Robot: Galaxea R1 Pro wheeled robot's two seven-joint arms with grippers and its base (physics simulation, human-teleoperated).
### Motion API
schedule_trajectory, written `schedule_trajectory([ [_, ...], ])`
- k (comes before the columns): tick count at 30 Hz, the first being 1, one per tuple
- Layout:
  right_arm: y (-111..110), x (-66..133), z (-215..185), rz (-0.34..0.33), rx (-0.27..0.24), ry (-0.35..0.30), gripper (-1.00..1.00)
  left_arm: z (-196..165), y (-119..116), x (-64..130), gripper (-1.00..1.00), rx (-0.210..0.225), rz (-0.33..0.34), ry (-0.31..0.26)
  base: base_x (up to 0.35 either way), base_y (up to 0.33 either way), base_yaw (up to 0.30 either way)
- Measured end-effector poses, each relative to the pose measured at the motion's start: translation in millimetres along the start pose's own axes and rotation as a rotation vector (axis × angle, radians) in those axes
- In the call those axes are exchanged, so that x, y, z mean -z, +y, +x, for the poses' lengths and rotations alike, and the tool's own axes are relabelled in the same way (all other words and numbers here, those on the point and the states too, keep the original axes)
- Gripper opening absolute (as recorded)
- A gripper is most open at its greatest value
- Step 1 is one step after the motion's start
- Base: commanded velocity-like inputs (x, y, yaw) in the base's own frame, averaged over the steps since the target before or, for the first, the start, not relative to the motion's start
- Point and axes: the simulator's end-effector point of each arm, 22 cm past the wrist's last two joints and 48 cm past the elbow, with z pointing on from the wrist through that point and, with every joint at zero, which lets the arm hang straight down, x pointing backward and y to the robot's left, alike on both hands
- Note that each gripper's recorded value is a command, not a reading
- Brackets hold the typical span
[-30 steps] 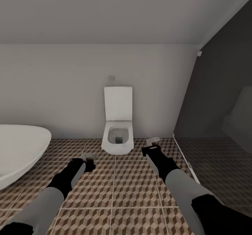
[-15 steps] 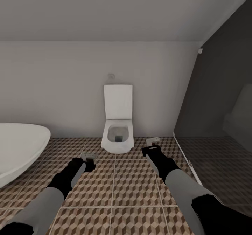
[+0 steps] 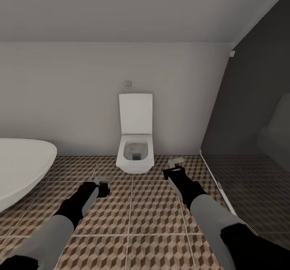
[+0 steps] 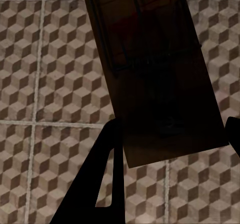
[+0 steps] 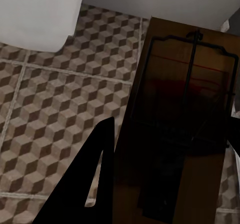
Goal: Take the four mousetraps from the cabinet in the bathroom and place them on the bathroom floor. Make sure all four end up on the same floor surface, and ensure that at least two of them are either under or directly next to the same bathroom sink.
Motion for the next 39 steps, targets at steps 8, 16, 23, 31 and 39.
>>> schedule_trajectory([
  [8, 5, -14.0, 18, -0.003, 0.001, 0.012, -1.00, 15, -2, -17.5, -1.00, -0.002, 0.000, 0.013, 0.000, 0.000, 0.000],
  [16, 10, -28.1, 36, -0.005, 0.002, 0.024, -1.00, 29, -3, -34.9, -1.00, -0.003, 0.000, 0.026, 0.000, 0.000, 0.000],
  [23, 15, -40.6, 53, -0.008, 0.003, 0.036, -1.00, 42, -5, -50.2, -1.00, -0.004, 0.000, 0.036, 0.000, 0.000, 0.000],
  [31, 21, -55.0, 76, -0.012, 0.007, 0.056, -1.00, 58, -6, -67.8, -1.00, -0.006, 0.000, 0.050, 0.000, 0.000, 0.000],
  [39, 28, -69.0, 97, -0.016, 0.009, 0.071, -1.00, 74, -8, -85.3, -1.00, -0.008, 0.000, 0.062, 0.000, 0.000, 0.000],
])
